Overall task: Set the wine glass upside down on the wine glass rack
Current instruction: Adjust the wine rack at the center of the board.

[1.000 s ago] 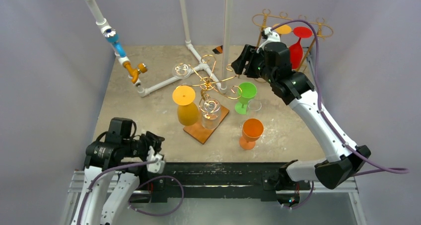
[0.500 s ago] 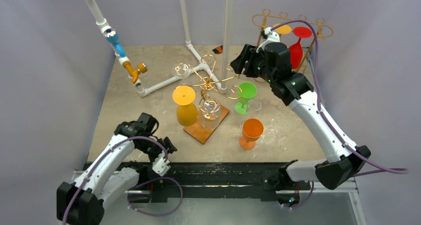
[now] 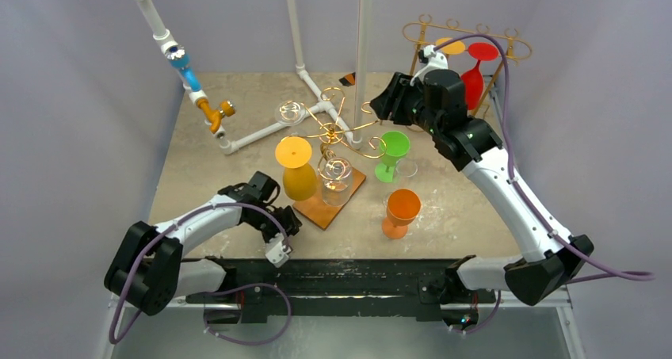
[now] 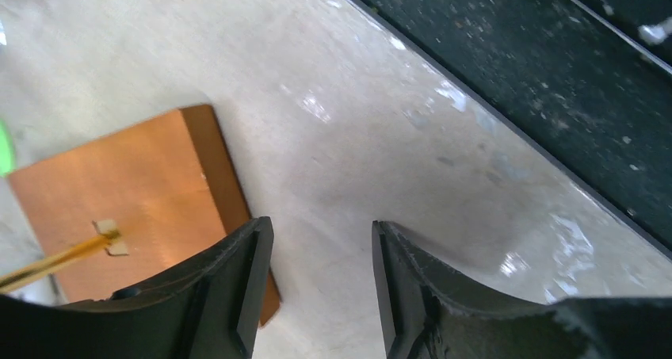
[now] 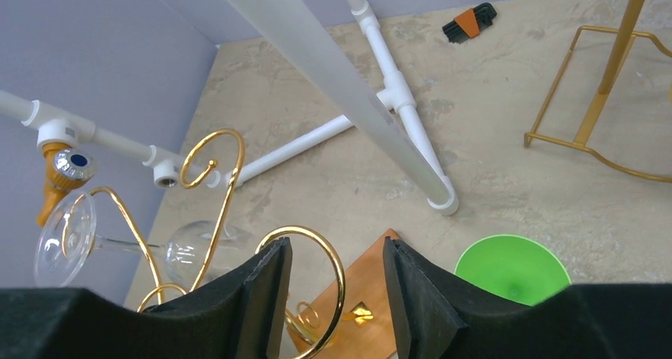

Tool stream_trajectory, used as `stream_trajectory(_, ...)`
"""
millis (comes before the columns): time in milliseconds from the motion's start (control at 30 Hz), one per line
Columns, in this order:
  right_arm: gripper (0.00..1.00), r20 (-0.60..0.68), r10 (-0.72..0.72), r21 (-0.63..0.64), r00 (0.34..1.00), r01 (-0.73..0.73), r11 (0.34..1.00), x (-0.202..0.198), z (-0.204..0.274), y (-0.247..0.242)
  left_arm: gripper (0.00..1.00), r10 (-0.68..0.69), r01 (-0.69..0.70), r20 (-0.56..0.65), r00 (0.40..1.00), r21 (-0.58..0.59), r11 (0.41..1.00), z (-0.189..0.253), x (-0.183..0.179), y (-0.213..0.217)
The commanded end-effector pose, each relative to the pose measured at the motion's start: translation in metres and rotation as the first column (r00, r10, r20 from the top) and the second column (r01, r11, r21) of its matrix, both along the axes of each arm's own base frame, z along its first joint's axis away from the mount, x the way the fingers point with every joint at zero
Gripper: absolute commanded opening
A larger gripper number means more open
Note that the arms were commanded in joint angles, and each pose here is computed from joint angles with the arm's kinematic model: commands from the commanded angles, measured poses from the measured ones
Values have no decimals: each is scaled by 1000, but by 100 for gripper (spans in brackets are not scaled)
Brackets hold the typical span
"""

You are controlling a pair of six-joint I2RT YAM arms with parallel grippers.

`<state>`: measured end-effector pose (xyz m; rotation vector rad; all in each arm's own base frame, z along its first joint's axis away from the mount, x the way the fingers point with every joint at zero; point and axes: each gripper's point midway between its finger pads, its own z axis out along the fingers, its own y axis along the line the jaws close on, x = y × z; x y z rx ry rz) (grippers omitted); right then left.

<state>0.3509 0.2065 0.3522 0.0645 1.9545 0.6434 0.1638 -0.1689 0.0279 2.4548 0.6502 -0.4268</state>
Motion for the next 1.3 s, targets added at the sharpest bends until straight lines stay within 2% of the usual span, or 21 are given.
stream_trajectory(0, 52, 51, 21, 43, 998, -23, 999, -5, 17, 2, 52, -281, 325, 399, 873, -47, 945, 6, 29, -26)
stream_trajectory(200, 49, 44, 37, 56, 998, -39, 998, -3, 12, 7, 49, -245, 299, 455, 856, -50, 953, 0, 38, -28)
stream_trajectory(400, 48, 29, 39, 55, 999, -41, 998, -1, 6, 10, 48, -261, 325, 452, 853, -68, 943, -2, 33, -39)
stream_trajectory(567, 41, 28, 38, 57, 999, -39, 998, -3, 5, 8, 39, -256, 298, 437, 862, -31, 954, -8, 38, -34)
stream_trajectory(800, 24, 19, 74, 61, 997, -75, 995, -8, 2, 13, 28, -201, 216, 422, 884, 12, 976, -10, 47, -24)
stream_trajectory(1267, 20, -4, 72, 70, 997, -71, 995, -13, -5, 11, 18, 8, -8, 443, 896, 0, 1000, -4, 84, -19)
